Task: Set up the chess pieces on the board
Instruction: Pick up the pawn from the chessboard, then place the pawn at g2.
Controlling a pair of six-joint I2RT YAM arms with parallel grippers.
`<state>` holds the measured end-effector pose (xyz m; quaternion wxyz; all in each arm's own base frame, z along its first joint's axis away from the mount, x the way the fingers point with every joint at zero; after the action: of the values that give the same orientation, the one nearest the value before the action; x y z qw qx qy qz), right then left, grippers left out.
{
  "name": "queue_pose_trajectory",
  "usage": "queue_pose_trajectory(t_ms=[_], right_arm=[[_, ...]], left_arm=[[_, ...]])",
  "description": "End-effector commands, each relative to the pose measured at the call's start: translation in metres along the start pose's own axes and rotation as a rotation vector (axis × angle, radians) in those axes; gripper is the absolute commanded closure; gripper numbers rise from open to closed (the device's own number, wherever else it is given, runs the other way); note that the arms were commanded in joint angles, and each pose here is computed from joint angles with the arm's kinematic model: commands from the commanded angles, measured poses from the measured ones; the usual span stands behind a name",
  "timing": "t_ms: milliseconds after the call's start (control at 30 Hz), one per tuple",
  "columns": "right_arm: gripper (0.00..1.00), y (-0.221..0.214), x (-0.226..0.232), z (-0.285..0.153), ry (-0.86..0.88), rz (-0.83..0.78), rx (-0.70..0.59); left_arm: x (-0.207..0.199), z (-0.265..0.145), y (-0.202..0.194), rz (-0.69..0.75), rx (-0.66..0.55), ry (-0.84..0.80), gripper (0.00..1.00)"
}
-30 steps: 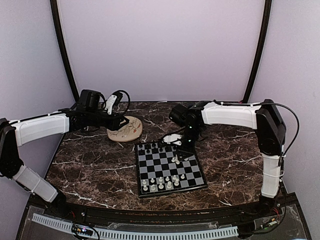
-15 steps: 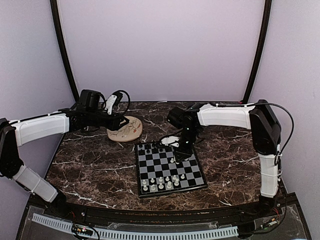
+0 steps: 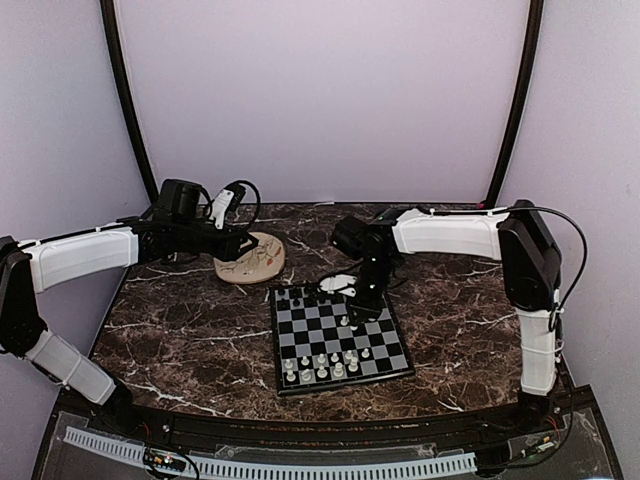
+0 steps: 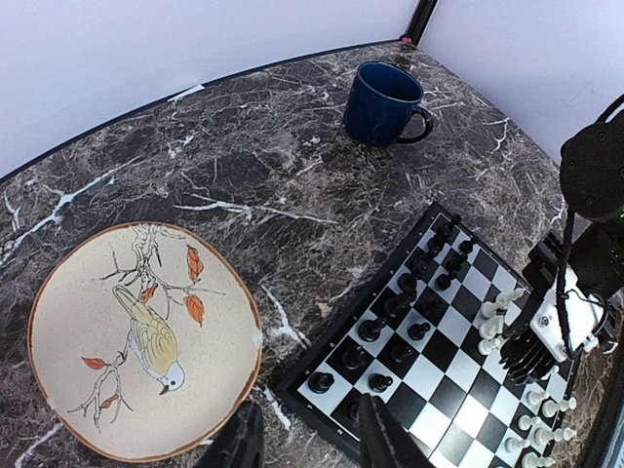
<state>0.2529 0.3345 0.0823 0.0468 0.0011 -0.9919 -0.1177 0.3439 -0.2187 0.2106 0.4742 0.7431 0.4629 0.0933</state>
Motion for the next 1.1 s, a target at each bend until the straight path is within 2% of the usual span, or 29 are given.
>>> queue_pose_trajectory(t_ms=[0,500,1067], right_arm=[[0.98,0.003,0.010,-0.014,-0.001,-0.014,-0.016],[0.99,-0.038,0.036,-0.038,-0.047,-0.019,-0.006],[0.97,-0.046,0.058,-0.015,0.043,-0.081,0.011]], left_arm=[[-0.004,-0.002,0.002,0.009,0.008,-0.015,0.64],[-0.004,0.000,0.001,0.006,0.015,-0.021,0.64],[-0.002,0.004,-0.002,-0.001,0.028,-0.019,0.64]])
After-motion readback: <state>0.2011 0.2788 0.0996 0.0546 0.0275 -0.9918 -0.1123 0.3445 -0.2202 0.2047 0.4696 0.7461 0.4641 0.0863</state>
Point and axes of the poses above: each gripper's point midway between its finger pads, its own z axis out along the fingers, its own x axis along the line the jaws close on, y = z × x, the point moved 3 cm from there along -z, back along the fingers, and after that the axes turned 7 degrees about -z, right-handed, at the moved point
